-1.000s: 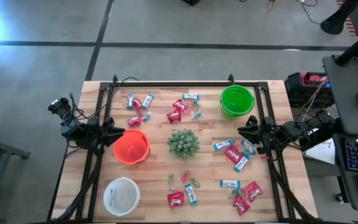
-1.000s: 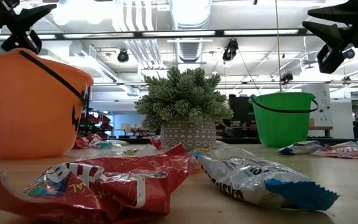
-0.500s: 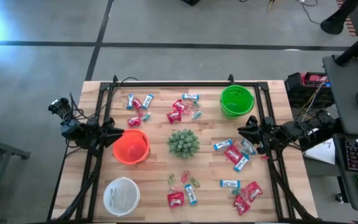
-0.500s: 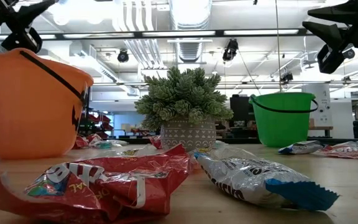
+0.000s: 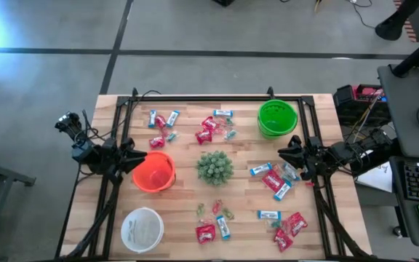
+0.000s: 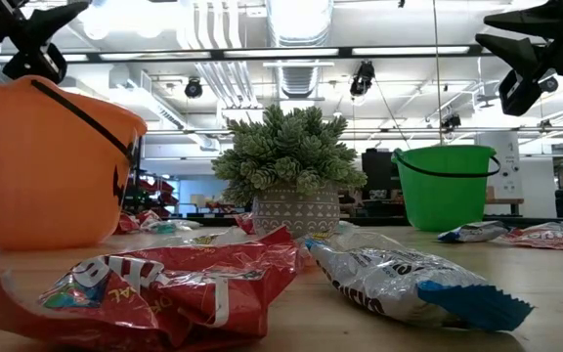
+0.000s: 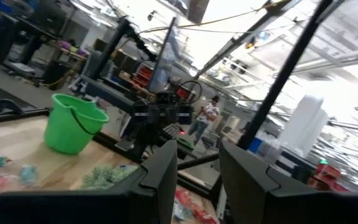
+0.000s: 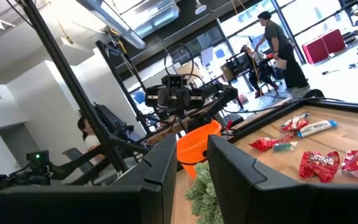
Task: Sort candy
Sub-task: Put the red candy into the green bucket
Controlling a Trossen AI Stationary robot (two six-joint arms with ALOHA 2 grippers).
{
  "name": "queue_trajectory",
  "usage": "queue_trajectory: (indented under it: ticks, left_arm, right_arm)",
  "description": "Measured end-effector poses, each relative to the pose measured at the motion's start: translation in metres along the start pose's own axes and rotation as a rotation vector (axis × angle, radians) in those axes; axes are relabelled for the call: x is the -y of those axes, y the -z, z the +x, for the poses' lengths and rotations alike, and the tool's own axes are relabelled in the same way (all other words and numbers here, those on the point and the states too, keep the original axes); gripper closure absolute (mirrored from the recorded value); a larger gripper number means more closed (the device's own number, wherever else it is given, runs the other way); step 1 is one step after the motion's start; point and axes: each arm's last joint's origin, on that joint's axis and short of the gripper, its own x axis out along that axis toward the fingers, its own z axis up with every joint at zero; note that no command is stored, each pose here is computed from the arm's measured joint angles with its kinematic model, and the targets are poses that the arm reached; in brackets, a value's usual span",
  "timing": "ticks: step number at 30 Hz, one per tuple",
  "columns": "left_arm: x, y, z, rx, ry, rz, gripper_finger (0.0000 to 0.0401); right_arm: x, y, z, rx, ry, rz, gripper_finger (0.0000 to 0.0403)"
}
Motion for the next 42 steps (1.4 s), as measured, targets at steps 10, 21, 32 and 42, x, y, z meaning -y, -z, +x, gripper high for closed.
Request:
queue_trajectory:
  ticks: [10, 21, 32, 42]
  left_arm:
    - [0.005, -0.002, 0.004, 0.042, -0.003, -0.076, 0.0298]
    - [0.007, 0.010, 0.013, 0.042, -0.165, -0.091, 0.0298]
    - [0.018, 0.006, 0.020, 0.068, -0.087, -0.141, 0.0298]
    - [0.042, -0.026, 0.034, 0.113, -0.112, 0.014, 0.0298]
  right_arm:
    - [0.000, 0.001, 0.000, -0.006, 0.003, -0.005, 0.0319]
    - [0.000, 0.000, 0.000, -0.004, 0.002, -0.005, 0.0319]
    - [0.000, -0.001, 0.000, 0.006, 0.003, -0.066, 0.0319]
    - [0.000, -0.003, 0.000, 0.035, 0.016, -0.040, 0.0319]
